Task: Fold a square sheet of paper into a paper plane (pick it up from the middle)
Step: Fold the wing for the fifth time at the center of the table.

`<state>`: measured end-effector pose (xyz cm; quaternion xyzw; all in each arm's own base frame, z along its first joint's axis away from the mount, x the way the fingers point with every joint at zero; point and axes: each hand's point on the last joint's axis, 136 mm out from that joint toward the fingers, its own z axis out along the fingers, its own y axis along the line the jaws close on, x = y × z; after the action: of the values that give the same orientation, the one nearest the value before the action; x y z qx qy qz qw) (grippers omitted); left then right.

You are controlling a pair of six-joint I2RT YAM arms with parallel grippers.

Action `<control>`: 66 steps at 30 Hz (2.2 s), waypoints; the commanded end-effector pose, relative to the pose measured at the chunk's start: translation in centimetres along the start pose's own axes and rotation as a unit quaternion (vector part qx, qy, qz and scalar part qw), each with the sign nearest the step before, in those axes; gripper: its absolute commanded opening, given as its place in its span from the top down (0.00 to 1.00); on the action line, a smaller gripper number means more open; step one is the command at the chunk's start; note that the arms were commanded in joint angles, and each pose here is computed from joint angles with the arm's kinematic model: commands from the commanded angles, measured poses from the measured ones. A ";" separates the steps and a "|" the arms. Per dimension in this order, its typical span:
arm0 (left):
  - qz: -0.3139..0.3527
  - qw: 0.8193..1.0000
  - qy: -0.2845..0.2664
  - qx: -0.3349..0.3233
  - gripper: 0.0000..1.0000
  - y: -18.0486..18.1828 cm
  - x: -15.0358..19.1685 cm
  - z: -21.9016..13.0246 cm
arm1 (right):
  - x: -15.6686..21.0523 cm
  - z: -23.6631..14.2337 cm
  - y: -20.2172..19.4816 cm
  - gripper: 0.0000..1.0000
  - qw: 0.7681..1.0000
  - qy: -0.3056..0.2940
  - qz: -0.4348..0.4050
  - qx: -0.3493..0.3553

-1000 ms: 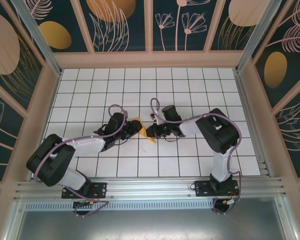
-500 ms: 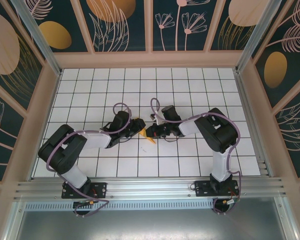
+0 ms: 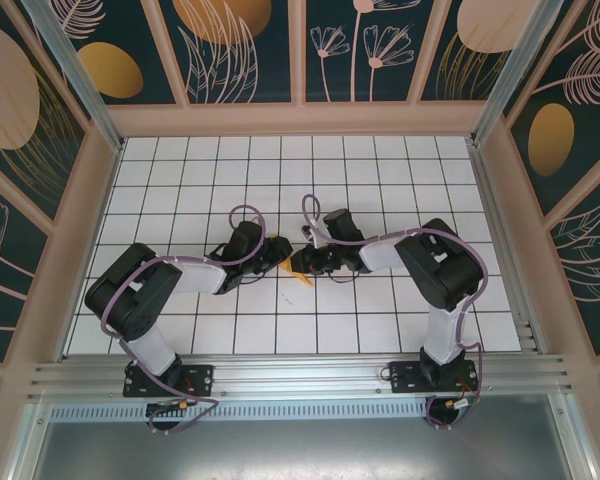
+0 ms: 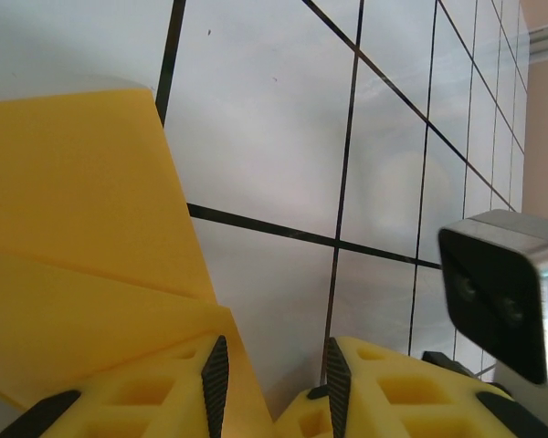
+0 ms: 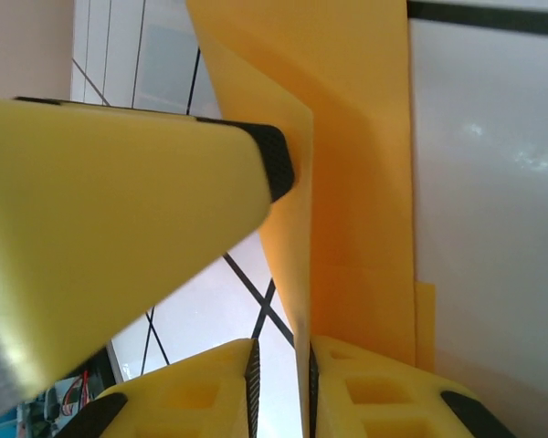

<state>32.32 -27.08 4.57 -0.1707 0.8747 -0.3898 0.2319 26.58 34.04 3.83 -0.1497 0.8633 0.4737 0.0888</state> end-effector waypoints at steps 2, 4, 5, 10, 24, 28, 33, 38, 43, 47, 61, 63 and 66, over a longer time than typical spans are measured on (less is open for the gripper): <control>0.016 1.000 -0.005 -0.004 0.63 -0.3 -0.4 0.3 | 0.3 -1.0 0.2 0.75 1.000 -0.005 -0.014 0.017; 0.017 1.000 -0.006 -0.005 0.63 -0.4 -0.5 0.3 | 0.5 -1.1 -0.1 0.75 1.000 -0.004 -0.012 0.022; 0.018 1.000 -0.006 -0.005 0.63 -0.4 -0.5 0.3 | 0.6 -1.1 -0.3 0.76 1.000 -0.003 -0.011 0.026; 0.021 1.000 -0.003 -0.010 0.63 -0.2 -0.4 0.6 | 0.8 -1.3 -1.1 0.87 1.000 -0.001 -0.004 0.027; 0.027 1.000 0.002 -0.011 0.61 -0.1 -0.3 1.1 | 1.3 -1.8 -0.3 1.00 0.999 -0.018 0.033 -0.032; 0.036 0.999 0.002 0.010 0.59 -1.4 -0.5 0.7 | 1.2 -1.9 0.7 1.00 0.997 -0.023 0.049 -0.062; 0.045 0.998 0.007 0.031 0.57 -2.7 -0.5 0.0 | 1.1 -2.1 1.1 1.00 0.993 -0.035 0.073 -0.081; 0.047 0.998 0.018 0.045 0.55 -2.6 0.2 0.1 | 1.2 -2.0 0.7 1.00 0.989 -0.043 0.107 -0.091; 0.053 0.997 0.037 0.053 0.54 -2.4 0.9 1.0 | 1.6 -1.3 -0.7 1.00 0.985 -0.041 0.148 -0.085; 0.053 0.997 0.043 0.048 0.54 -1.7 1.2 1.5 | 1.9 -0.9 -1.7 1.00 0.983 -0.039 0.168 -0.069; 0.058 0.997 0.044 0.012 0.54 0.5 1.5 2.6 | 2.0 -1.2 -3.0 0.98 0.982 -0.046 0.181 -0.026; 0.059 0.997 0.047 0.006 0.54 1.0 1.7 2.7 | 1.7 -1.5 -3.1 0.91 0.984 -0.050 0.171 -0.007; 0.060 0.997 0.052 0.001 0.55 1.4 1.9 3.0 | 1.9 -2.1 -3.4 0.85 0.986 -0.049 0.158 0.024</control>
<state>32.52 -29.48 3.42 -0.1001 0.8785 -0.4119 0.2205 25.62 31.65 2.57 0.0103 0.8555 0.5160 0.0419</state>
